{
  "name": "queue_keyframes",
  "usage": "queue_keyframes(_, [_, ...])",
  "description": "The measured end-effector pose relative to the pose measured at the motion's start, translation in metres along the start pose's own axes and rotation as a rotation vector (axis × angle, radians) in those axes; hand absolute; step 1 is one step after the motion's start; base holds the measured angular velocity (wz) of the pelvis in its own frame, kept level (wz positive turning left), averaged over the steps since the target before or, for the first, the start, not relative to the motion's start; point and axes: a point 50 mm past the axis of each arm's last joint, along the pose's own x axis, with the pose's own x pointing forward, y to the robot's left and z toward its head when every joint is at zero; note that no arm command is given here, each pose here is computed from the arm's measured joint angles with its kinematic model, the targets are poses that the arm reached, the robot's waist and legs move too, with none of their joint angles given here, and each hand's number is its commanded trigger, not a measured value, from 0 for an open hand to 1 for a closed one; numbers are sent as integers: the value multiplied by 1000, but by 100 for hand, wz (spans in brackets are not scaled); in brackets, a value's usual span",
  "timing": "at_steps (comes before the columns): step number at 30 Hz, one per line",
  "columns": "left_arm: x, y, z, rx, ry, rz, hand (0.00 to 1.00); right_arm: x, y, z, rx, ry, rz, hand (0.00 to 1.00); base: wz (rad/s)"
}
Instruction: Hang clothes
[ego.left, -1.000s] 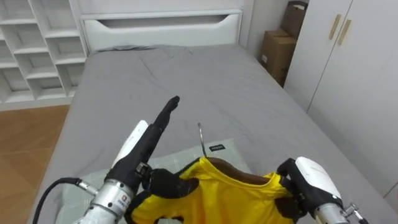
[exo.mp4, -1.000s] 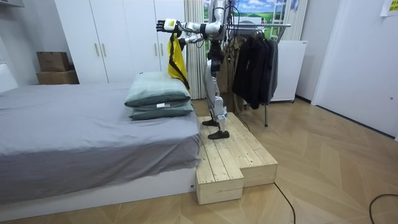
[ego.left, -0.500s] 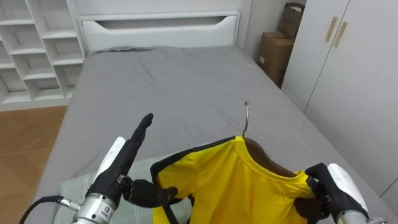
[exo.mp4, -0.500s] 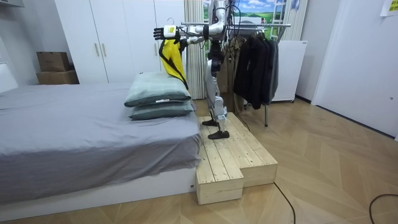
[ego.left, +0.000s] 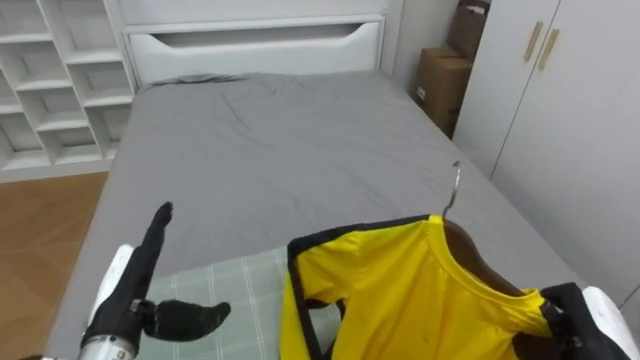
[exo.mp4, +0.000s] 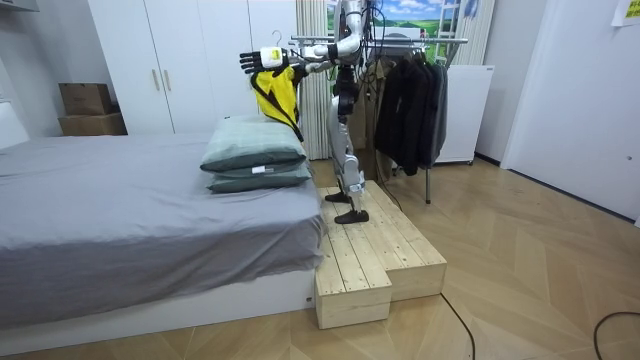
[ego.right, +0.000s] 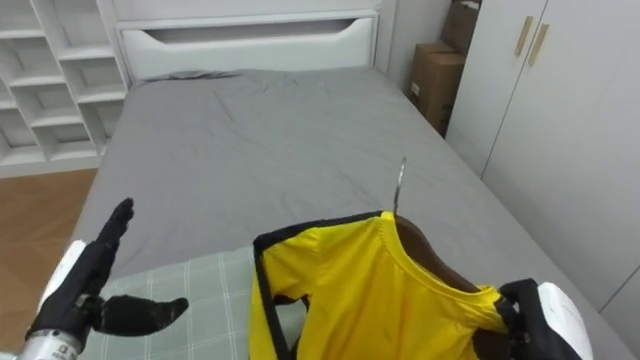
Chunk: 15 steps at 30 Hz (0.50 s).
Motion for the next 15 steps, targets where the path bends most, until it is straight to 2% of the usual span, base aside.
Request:
queue_keyframes(4, [-3,4,-22,-39,91,62,0,1,-3,7,5,-22,-12,100,0])
queue_keyframes(8, [-17,6,-53,-44,224,114,0,1,-3,6,6,-20,-15,100,0])
queue_keyframes(15, [-30,4,-84,-46,371,155,0,2,-9,4,10,-11,-40,100,0])
